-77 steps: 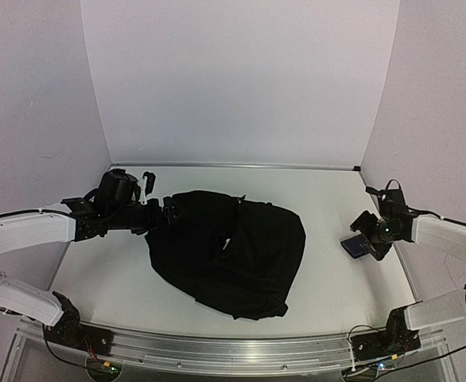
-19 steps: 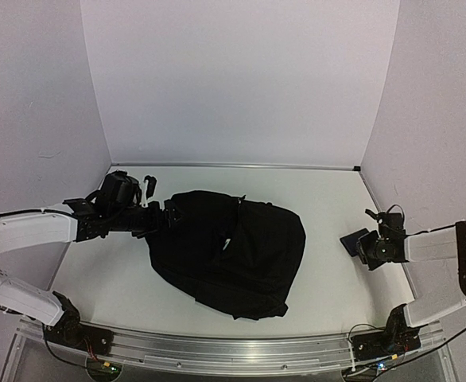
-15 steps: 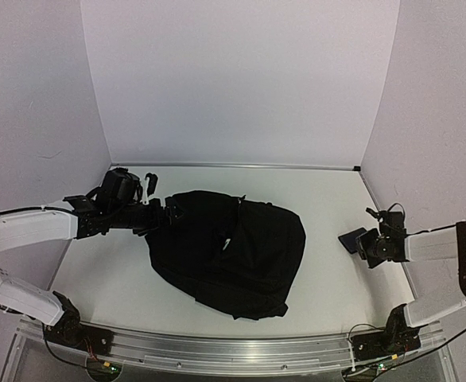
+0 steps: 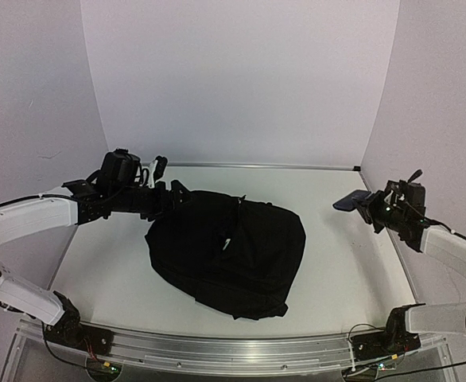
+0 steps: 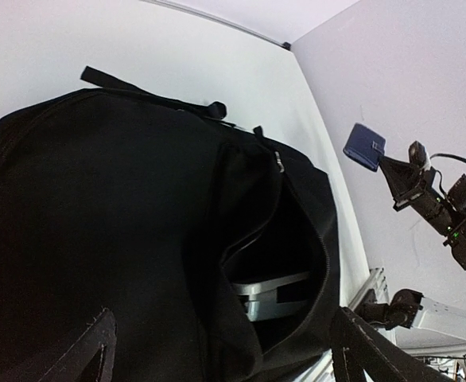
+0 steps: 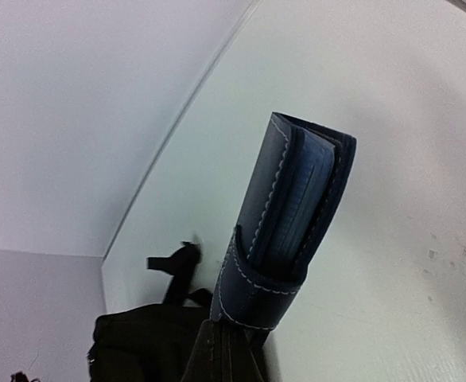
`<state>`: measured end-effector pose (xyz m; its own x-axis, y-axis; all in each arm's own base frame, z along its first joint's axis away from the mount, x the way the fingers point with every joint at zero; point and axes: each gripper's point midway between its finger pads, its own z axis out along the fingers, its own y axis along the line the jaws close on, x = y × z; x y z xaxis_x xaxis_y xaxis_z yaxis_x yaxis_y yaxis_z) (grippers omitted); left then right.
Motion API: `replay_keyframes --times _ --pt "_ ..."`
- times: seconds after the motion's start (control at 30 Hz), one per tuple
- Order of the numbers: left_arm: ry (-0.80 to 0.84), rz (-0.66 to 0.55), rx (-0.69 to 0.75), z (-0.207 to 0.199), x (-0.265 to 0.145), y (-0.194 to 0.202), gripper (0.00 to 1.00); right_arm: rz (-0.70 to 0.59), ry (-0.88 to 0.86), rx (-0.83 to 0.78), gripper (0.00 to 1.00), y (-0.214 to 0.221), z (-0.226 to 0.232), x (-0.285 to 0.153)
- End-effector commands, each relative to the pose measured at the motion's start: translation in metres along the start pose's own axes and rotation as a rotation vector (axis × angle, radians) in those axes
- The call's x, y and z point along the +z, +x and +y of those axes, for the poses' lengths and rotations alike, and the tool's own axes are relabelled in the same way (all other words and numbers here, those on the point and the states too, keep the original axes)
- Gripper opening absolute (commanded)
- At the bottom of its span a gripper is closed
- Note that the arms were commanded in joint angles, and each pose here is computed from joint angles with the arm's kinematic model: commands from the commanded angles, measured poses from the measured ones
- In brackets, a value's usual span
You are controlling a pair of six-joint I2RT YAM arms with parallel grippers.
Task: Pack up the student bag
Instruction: Pick up the personal item from the center of the board.
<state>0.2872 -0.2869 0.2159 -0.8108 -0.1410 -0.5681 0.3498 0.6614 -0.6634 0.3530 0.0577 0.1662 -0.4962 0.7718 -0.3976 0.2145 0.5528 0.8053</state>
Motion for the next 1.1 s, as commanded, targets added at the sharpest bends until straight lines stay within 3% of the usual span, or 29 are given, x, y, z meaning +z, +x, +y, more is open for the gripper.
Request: replay_keyframes --times 0.0,0.2,0.43,0.6,0.9,1.07 --pt "0.173 0.009 0.047 -0.050 -0.004 -0.019 0.93 0.050 -0.313 -0.191 0.00 -0.001 0.098 -0.026" --pt "0.332 0.012 0.113 -0.109 -0.007 -0.022 0.92 0.141 -0.558 -0.371 0.00 0.046 0.191 -0.051" --pt "0.457 0.069 0.178 -0.152 -0.002 -0.003 0.94 0.347 -0.852 -0.473 0.00 0.128 0.266 -0.075" --pt "0.572 0.027 0.188 -0.172 -0.016 -0.008 0.96 0.445 -0.945 -0.516 0.00 0.167 0.290 -0.084" --pt "0.614 -0.004 0.169 -0.180 -0.025 -0.014 0.97 0.548 -1.134 -0.495 0.00 0.197 0.313 -0.119" --pt "0.690 0.016 0.182 -0.196 -0.033 -0.015 0.89 0.600 -1.163 -0.508 0.00 0.212 0.313 -0.127"
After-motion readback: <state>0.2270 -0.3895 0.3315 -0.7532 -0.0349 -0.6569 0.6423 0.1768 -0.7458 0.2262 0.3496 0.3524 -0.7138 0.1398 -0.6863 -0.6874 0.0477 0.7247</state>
